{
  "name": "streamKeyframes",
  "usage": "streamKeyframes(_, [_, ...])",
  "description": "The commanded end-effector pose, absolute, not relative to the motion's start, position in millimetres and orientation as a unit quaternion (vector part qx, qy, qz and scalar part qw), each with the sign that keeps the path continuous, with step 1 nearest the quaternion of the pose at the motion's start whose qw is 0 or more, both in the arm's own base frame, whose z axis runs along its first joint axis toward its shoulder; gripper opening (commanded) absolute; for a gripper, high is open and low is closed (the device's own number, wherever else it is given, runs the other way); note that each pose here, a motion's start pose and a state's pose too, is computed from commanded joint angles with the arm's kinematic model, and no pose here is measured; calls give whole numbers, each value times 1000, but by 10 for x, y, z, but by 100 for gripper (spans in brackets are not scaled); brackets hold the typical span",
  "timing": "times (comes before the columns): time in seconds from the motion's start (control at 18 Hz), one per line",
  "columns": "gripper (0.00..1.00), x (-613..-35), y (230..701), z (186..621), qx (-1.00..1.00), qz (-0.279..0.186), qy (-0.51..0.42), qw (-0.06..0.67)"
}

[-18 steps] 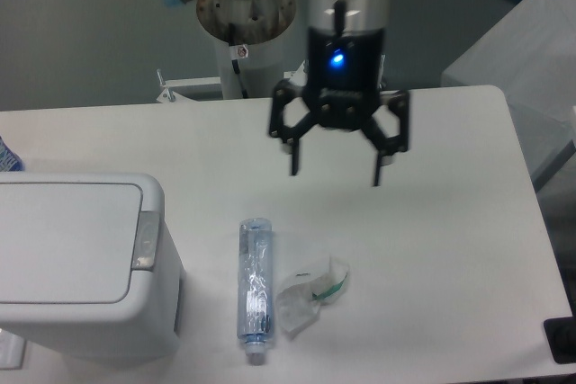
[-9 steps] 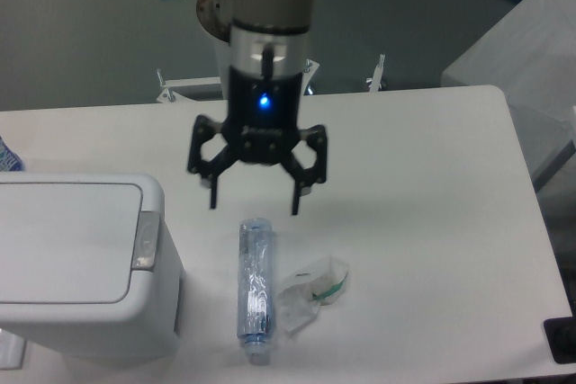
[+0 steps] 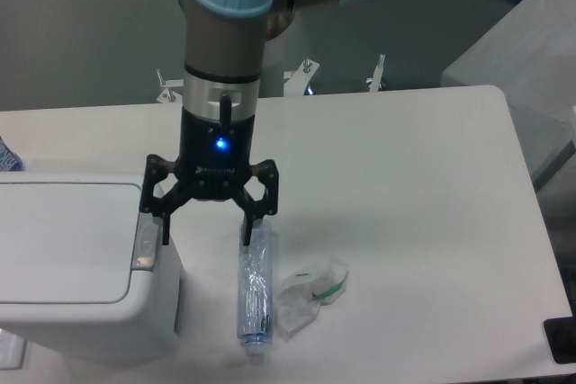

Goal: Open the trash can
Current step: 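Press the gripper down on the lid's push button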

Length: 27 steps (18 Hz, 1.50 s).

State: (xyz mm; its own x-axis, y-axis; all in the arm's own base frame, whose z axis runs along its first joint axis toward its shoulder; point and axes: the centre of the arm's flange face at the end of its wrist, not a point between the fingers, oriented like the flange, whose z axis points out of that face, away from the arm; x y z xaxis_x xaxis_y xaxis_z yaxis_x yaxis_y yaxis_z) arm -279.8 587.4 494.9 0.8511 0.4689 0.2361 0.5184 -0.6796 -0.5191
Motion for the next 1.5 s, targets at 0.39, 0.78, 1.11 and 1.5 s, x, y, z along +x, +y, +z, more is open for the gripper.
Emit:
streamKeyframes(0.39, [100,-2783,5928,4855,-915,-48,-276,289])
streamKeyframes(0.78, [100,-2765,5967,4788,-917,-50,-275,284])
streamKeyframes(1.11, [100,-2753,5983,4769,-918,-51,-273,282])
streamKeyframes(1.5, [100,-2759,5990,4749,-918,-51,-273,281])
